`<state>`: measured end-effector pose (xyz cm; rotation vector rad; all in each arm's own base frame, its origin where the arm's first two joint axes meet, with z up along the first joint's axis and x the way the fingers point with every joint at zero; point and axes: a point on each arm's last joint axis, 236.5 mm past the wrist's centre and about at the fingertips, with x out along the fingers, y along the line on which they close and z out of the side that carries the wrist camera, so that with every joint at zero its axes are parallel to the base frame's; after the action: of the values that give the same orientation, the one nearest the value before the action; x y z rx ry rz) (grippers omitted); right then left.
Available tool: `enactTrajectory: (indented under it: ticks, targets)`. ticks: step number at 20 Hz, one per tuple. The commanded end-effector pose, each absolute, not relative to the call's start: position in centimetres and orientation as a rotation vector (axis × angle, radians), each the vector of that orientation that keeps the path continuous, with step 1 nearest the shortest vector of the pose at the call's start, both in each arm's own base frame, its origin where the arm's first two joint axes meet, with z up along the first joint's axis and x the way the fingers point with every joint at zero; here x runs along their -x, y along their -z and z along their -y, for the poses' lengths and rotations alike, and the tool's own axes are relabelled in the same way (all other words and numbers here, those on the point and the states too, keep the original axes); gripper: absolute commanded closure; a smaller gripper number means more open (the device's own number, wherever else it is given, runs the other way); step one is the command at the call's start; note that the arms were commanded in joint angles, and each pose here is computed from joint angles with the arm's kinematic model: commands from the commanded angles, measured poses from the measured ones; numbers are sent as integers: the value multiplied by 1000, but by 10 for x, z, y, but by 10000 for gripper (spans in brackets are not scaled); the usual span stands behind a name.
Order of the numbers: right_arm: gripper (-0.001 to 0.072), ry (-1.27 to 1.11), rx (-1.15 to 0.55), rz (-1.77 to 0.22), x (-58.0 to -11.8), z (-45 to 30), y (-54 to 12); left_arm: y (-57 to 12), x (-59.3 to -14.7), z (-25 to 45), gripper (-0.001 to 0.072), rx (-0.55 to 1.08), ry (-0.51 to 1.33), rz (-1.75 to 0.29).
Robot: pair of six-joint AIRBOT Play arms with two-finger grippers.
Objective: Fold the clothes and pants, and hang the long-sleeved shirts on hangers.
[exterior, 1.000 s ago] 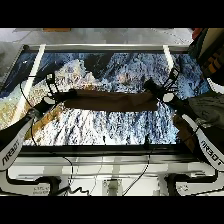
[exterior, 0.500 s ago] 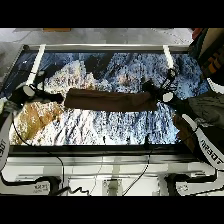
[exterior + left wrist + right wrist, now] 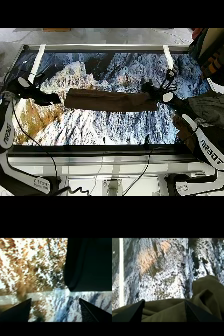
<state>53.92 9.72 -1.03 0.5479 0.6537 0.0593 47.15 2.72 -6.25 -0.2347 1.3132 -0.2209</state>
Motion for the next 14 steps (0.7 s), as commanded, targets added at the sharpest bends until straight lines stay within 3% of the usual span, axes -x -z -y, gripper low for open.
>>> enactTrajectory:
  ticks: [1, 4, 10, 11, 14]
  targets:
    - [166, -62, -545, -657, -539, -98, 11, 66, -499, 11, 3, 570, 342, -1228]
    - [166, -63, -545, -658, -539, -98, 11, 84, -514, 10, 2, 663, 318, -1193]
    - [166, -80, -546, -689, -534, -105, 15, 109, -519, 52, 15, 552, 394, -1201]
    - [166, -87, -547, -704, -531, -107, 17, 111, -524, 60, 70, 532, 393, -1185]
    - [167, -101, -549, -715, -528, -110, 13, 108, -537, 80, 409, 488, 395, -1139]
